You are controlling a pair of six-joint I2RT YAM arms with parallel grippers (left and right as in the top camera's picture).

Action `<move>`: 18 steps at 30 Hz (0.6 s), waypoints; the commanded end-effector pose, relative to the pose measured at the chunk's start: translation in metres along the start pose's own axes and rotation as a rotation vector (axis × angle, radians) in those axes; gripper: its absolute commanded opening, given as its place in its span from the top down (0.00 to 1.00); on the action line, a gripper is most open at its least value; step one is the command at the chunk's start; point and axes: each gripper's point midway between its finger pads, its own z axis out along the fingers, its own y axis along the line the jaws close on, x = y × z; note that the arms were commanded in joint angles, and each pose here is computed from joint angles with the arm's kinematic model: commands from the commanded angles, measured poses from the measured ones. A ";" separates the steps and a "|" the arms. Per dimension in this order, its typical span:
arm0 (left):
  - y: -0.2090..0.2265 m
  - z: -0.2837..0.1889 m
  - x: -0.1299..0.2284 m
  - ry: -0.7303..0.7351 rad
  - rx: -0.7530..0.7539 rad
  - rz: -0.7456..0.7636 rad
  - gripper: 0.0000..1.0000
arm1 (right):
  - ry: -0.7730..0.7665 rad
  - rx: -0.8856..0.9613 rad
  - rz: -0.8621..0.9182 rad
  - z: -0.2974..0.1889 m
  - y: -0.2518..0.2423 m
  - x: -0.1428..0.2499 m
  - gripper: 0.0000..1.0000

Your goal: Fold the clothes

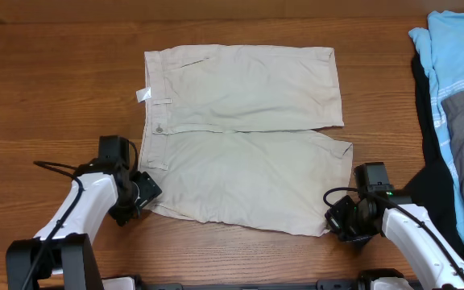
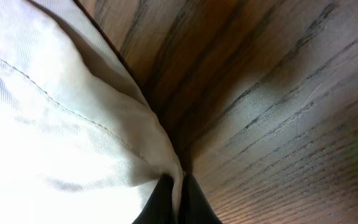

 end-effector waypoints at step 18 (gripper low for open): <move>0.011 0.019 0.020 0.048 -0.004 -0.035 0.83 | -0.013 0.014 -0.004 0.001 -0.002 -0.002 0.96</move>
